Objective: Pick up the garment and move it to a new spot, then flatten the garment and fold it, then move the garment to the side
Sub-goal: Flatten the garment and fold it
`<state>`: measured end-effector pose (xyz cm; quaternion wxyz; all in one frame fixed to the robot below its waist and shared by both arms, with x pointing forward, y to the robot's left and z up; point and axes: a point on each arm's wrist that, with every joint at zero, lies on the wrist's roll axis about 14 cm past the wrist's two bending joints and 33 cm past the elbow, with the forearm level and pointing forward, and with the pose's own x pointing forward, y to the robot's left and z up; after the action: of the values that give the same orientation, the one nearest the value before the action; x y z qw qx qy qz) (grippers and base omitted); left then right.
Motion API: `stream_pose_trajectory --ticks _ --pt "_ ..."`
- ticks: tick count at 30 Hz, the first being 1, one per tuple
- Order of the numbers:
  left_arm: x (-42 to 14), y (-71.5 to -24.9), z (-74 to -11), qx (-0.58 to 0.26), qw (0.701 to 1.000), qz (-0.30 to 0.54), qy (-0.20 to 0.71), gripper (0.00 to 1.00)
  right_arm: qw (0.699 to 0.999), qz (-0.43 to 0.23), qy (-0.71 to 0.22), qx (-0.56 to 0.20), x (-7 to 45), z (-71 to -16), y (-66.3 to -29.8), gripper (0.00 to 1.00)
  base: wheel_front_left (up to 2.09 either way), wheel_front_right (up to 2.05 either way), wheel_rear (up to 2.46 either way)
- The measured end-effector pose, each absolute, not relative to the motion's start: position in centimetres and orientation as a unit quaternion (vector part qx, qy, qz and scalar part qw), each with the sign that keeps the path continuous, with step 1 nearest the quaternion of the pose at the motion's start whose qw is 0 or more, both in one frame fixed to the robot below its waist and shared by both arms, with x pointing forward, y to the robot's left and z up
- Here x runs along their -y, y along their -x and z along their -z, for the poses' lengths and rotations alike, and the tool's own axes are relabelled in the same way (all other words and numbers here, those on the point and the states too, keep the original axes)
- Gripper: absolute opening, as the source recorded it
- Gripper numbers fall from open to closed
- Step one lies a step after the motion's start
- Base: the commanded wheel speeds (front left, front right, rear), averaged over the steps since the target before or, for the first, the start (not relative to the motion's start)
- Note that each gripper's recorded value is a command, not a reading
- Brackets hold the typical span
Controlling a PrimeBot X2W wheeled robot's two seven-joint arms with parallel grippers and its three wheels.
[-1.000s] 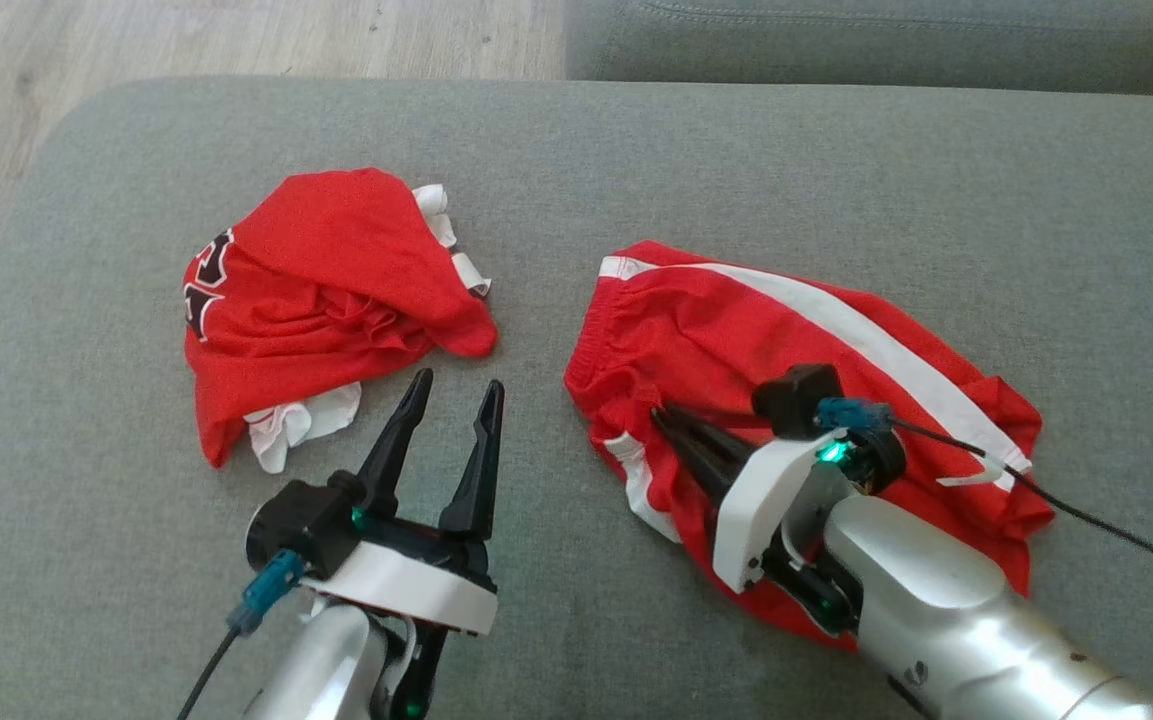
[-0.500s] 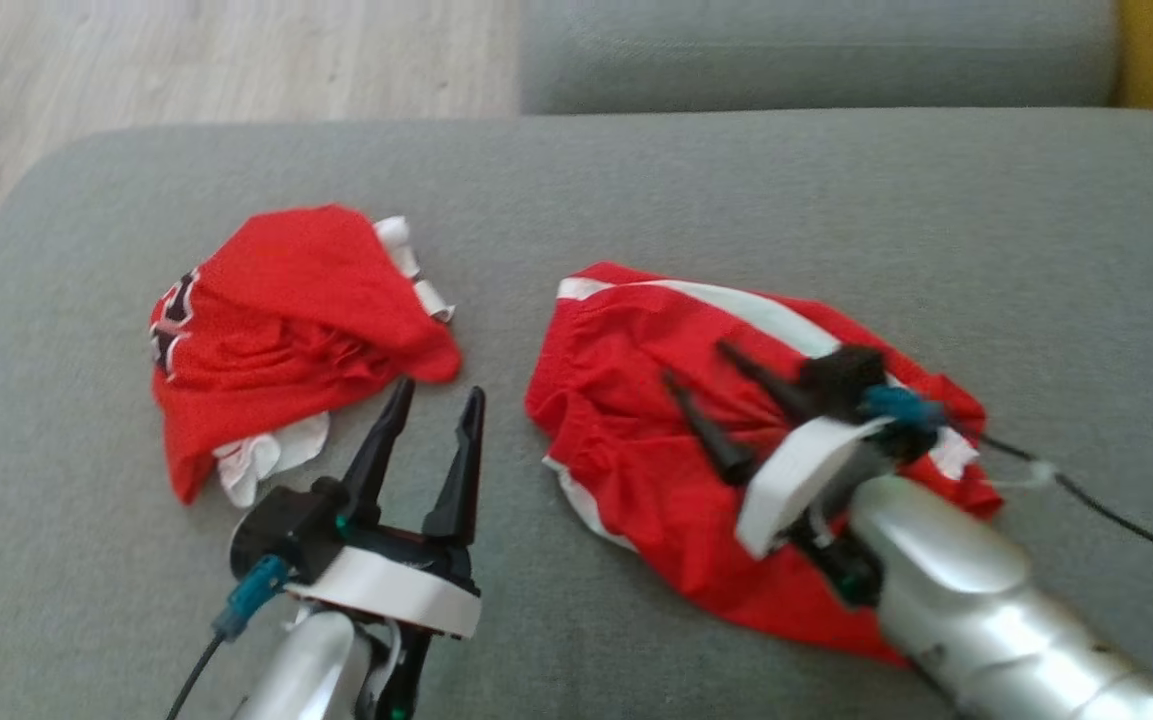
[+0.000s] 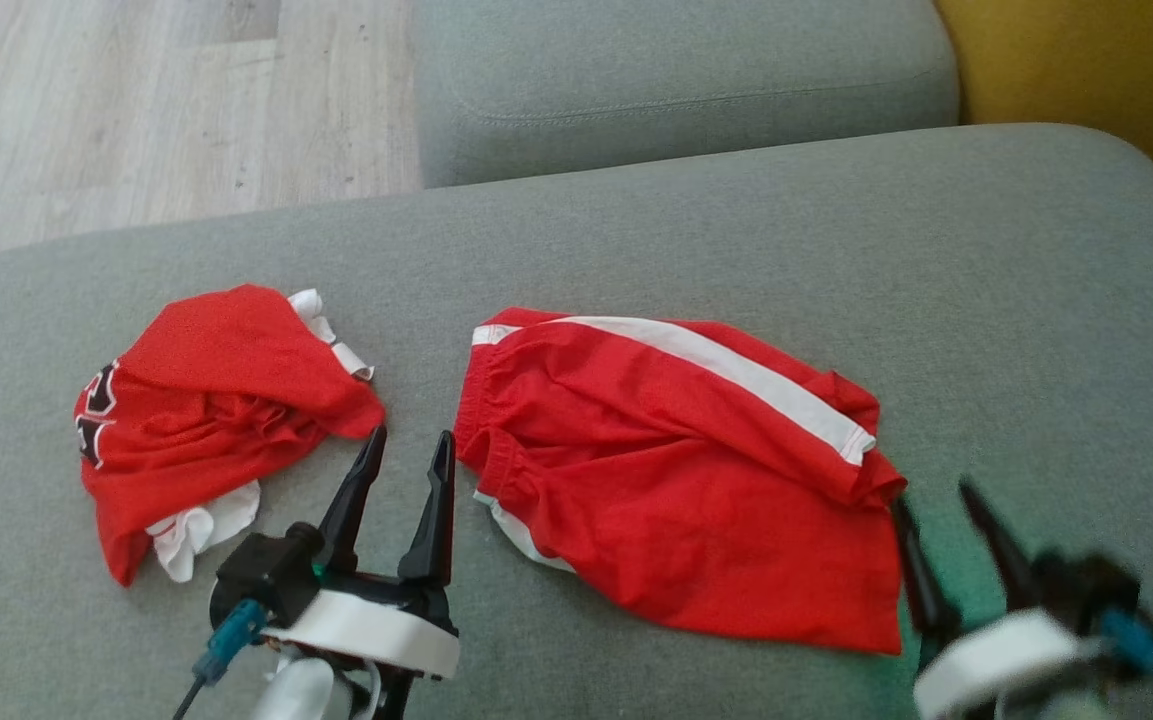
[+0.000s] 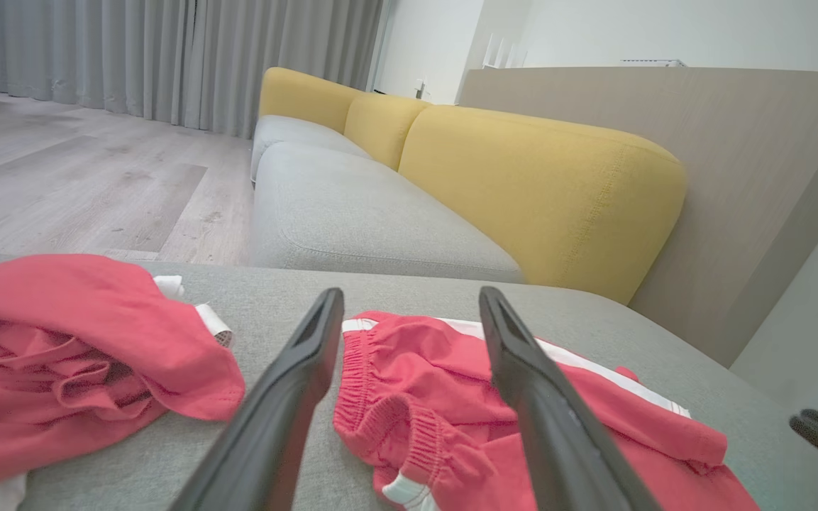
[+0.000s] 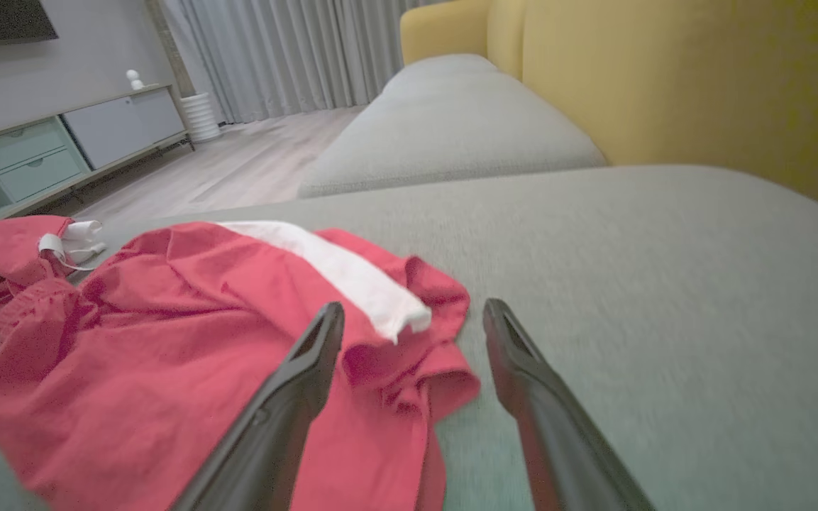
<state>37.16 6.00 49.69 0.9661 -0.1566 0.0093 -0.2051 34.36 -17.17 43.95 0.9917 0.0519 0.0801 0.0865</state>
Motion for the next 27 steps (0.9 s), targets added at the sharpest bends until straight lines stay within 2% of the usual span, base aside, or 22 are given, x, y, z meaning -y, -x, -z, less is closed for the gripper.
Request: stream_pose_trajectory --ticks 3,5,8,16,27 --pt "-5.7 -37.2 -49.6 -0.011 0.965 0.209 0.157 1.0 0.991 -0.07 -0.061 -0.095 16.8 -42.7 -31.8 1.0 0.0 0.0 0.0" --pt "-5.5 -37.1 -49.2 -0.018 0.965 0.212 0.155 1.0 0.991 -0.06 -0.067 -0.094 16.7 -42.8 -31.4 1.0 0.0 0.0 0.0" --pt "-5.2 -36.7 -47.6 -0.042 0.965 0.224 0.134 1.0 0.993 -0.054 -0.066 -0.081 16.7 -44.0 -31.9 1.0 0.0 0.0 0.0" --pt "-5.0 -36.5 -42.3 -0.139 0.952 0.275 0.004 1.0 0.994 -0.044 -0.069 -0.079 16.9 -44.7 -32.6 1.0 0.0 0.0 0.0" --pt "-3.7 -37.5 -39.8 -0.19 0.929 0.314 -0.049 1.0 0.993 -0.028 -0.068 -0.093 17.8 -44.0 -32.5 1.0 0.0 0.0 0.0"
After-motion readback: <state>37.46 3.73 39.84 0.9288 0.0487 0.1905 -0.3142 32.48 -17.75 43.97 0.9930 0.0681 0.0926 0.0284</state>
